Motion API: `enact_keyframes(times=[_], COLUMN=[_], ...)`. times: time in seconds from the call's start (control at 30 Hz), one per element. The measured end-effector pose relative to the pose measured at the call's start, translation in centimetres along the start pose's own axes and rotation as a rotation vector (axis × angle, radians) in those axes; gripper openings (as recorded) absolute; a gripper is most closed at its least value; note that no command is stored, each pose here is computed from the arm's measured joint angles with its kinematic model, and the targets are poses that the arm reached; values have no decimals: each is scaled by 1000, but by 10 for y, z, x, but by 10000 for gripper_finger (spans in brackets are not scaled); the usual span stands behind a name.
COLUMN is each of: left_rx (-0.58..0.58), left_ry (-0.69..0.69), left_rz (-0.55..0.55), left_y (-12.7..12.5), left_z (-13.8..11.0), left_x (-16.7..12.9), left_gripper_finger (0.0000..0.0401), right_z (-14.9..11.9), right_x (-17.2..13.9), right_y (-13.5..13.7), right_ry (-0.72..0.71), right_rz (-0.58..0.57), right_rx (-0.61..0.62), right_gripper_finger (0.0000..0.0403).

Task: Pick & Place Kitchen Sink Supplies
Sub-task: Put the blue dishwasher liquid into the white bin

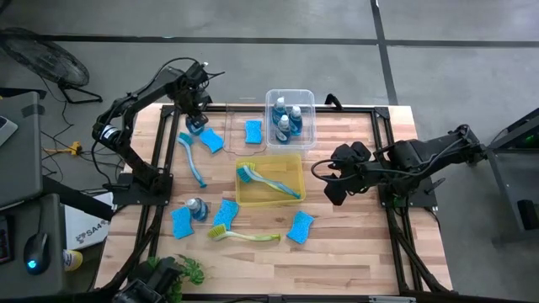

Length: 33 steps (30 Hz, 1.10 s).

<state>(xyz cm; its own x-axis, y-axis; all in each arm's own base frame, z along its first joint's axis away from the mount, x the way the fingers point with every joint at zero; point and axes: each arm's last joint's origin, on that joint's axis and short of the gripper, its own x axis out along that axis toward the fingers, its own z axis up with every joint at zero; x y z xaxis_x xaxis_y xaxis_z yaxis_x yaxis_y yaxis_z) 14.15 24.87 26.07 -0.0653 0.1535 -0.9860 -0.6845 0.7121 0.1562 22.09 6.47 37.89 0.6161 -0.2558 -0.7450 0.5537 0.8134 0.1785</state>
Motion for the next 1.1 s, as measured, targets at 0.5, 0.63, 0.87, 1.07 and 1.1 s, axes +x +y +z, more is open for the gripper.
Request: enact_keyframes(times=[0.5, 0.63, 0.87, 1.07, 1.1], left_rx=[-2, -2, 70, 163, 183], left_ry=[-21, -40, -119, -223, -243], left_rz=[-42, -61, -61, -62, -64], left_y=[5, 6, -12, -44, -50], left_z=[2, 2, 9, 15, 15], left_x=[-39, -54, -86, -120, -126], left_gripper_finger=[172, 172, 172, 172, 172], right_z=[0, 0, -8, -12, -13], right_x=[0, 0, -8, -8, -5], right_y=[0, -1, 6, 9, 9], right_ry=[3, -13, -128, -163, -163], right_rz=[-4, -24, -79, -90, -89], right_rx=[-3, -8, -58, -76, -83], right_gripper_finger=[200, 200, 200, 200, 200])
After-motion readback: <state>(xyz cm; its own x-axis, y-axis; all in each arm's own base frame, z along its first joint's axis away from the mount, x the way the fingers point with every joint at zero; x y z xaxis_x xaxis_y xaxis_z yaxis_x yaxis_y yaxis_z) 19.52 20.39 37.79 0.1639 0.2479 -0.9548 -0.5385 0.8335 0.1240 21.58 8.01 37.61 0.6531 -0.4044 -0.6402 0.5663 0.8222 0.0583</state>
